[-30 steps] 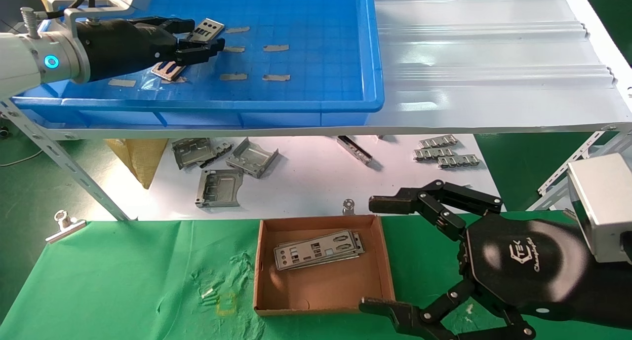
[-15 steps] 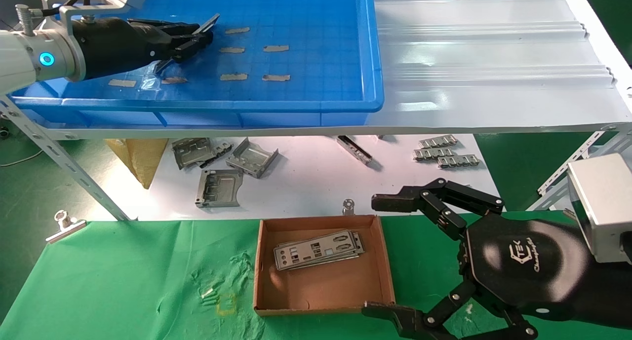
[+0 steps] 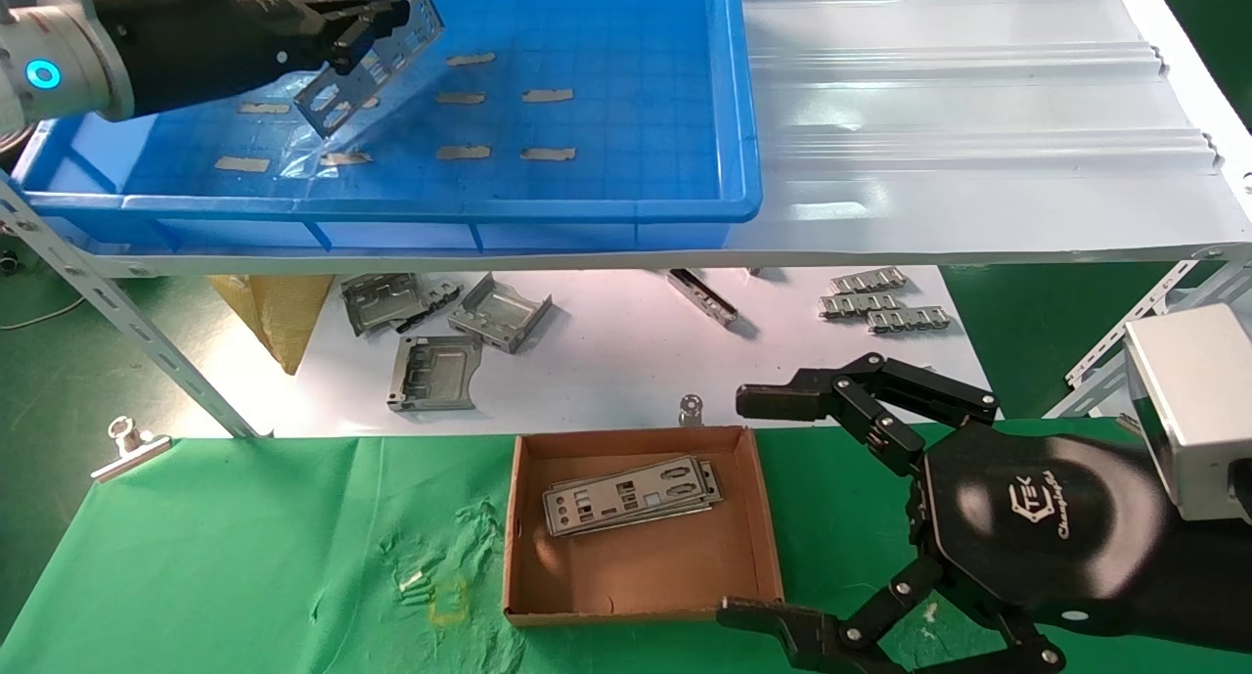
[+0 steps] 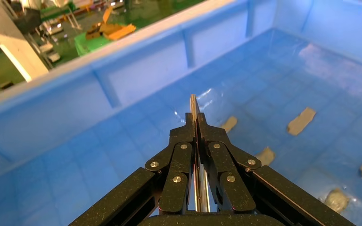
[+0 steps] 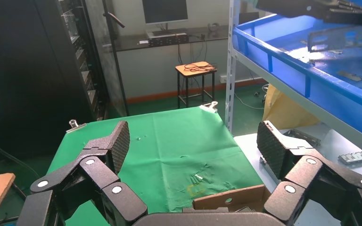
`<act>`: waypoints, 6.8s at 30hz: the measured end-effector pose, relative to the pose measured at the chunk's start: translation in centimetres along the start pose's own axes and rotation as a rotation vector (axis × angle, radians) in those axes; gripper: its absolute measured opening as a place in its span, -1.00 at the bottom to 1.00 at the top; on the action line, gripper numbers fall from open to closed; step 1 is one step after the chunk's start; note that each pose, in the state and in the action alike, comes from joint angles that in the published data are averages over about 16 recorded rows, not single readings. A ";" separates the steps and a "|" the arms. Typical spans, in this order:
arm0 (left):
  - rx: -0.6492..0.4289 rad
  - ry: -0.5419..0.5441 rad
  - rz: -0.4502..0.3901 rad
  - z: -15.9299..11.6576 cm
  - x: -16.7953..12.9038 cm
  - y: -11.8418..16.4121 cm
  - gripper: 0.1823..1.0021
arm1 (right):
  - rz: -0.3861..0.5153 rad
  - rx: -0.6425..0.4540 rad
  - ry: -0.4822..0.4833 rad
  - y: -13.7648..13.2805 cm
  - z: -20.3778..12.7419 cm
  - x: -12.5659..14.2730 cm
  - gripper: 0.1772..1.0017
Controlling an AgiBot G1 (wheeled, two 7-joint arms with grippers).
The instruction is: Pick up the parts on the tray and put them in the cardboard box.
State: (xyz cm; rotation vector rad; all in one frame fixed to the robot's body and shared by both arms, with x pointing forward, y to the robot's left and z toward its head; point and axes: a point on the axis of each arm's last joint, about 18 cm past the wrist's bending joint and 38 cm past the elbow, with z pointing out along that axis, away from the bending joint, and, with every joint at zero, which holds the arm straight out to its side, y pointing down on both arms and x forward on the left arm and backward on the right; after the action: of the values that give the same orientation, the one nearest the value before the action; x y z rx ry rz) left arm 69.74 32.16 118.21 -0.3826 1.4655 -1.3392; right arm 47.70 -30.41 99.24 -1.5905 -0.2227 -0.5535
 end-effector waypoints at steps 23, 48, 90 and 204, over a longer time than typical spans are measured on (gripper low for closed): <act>0.096 0.102 0.056 -1.4 0.9 -3.1 -0.97 | 0.000 0.000 0.000 0.0 0.0 0.0 1.00; 0.251 0.649 0.281 -7.7 10.5 -4.7 -0.97 | 0.000 0.000 0.000 0.0 0.0 0.0 1.00; -0.053 0.544 0.457 0.7 27.8 18.2 -0.97 | 0.000 0.000 0.000 0.0 0.0 0.0 1.00; 0.213 0.795 -0.081 -20.5 19.4 7.1 1.00 | 0.000 0.000 0.001 0.0 0.0 0.0 1.00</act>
State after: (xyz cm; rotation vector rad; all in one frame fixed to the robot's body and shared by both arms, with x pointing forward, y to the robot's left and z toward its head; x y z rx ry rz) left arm 48.02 29.67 98.92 0.2751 1.9214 -1.8041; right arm 47.71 -30.42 99.24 -1.5900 -0.2221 -0.5536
